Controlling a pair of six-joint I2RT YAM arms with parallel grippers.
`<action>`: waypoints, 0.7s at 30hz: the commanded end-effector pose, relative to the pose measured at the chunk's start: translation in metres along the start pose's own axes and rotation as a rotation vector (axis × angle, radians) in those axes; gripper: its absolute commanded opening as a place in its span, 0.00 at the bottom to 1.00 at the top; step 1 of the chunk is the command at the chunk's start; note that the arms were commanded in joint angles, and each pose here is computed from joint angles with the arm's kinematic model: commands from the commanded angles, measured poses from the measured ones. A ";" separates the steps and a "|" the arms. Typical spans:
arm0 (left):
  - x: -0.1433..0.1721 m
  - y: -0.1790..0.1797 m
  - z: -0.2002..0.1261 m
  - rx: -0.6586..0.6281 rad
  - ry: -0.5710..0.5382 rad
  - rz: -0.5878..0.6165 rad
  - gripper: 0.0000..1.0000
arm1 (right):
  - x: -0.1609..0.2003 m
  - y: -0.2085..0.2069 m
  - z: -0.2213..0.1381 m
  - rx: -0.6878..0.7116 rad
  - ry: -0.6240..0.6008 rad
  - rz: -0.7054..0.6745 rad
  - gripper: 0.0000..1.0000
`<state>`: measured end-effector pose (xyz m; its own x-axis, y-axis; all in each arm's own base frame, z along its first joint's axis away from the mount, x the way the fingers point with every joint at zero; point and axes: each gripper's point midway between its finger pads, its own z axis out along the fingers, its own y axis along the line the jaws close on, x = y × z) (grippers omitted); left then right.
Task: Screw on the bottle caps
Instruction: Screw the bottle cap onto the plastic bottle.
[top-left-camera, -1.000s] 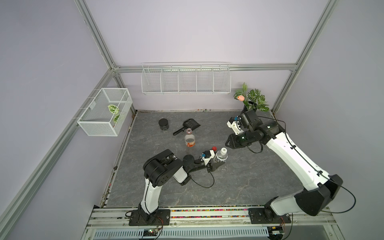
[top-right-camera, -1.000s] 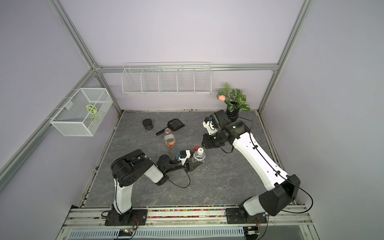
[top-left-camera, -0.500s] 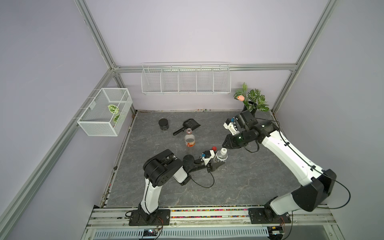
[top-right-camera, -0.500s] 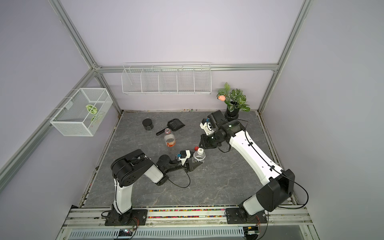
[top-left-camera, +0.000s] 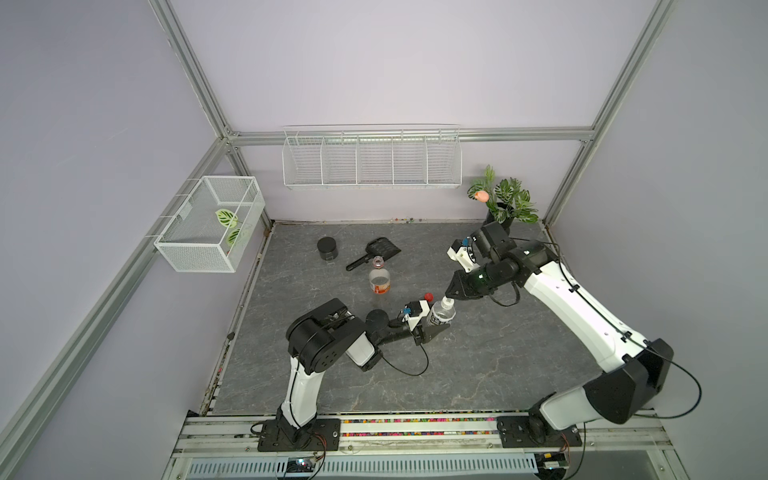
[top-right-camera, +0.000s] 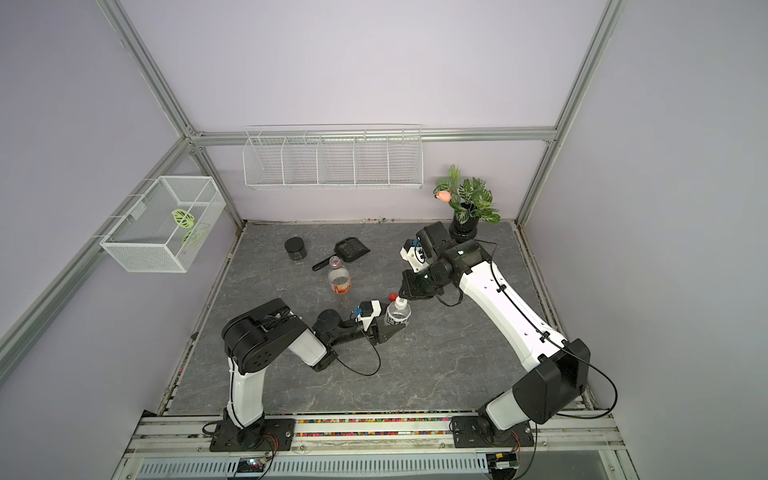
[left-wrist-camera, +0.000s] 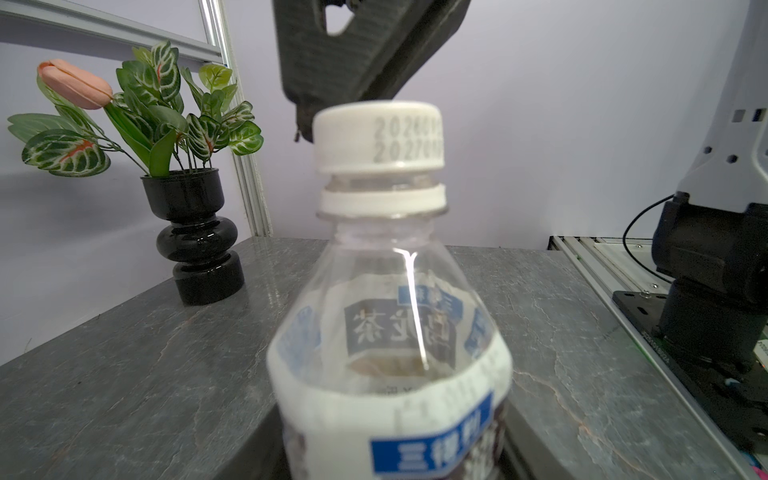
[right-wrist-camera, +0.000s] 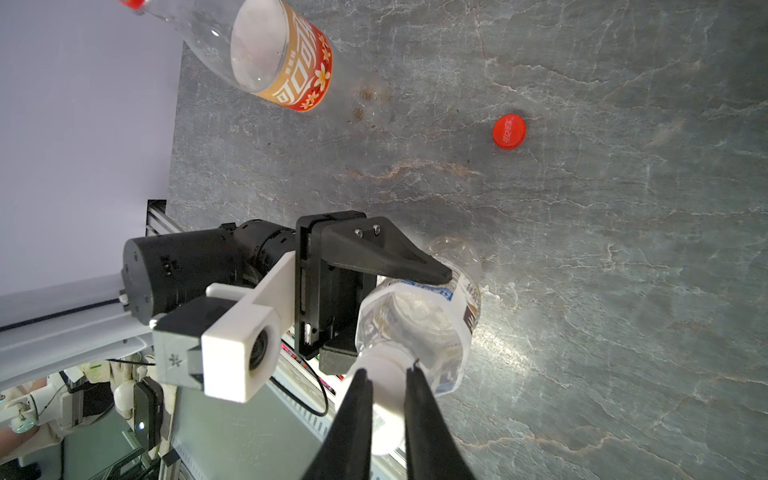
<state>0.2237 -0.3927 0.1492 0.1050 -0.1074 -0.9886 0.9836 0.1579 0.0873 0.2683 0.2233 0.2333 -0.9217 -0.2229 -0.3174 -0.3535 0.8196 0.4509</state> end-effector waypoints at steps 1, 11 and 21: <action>0.021 -0.004 -0.002 0.001 0.059 -0.036 0.51 | 0.020 -0.004 -0.002 0.003 0.043 0.031 0.20; 0.021 -0.004 -0.002 0.000 0.060 -0.043 0.51 | 0.041 0.009 0.000 -0.029 0.095 0.010 0.21; 0.021 -0.006 -0.002 0.003 0.061 -0.041 0.51 | 0.005 0.012 -0.018 -0.033 -0.010 -0.041 0.27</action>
<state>0.2234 -0.3931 0.1491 0.1033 -0.1076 -0.9888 0.9832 0.1615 0.0851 0.2459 0.2180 0.2470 -0.9185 -0.2424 -0.3125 -0.3697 0.8068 0.4609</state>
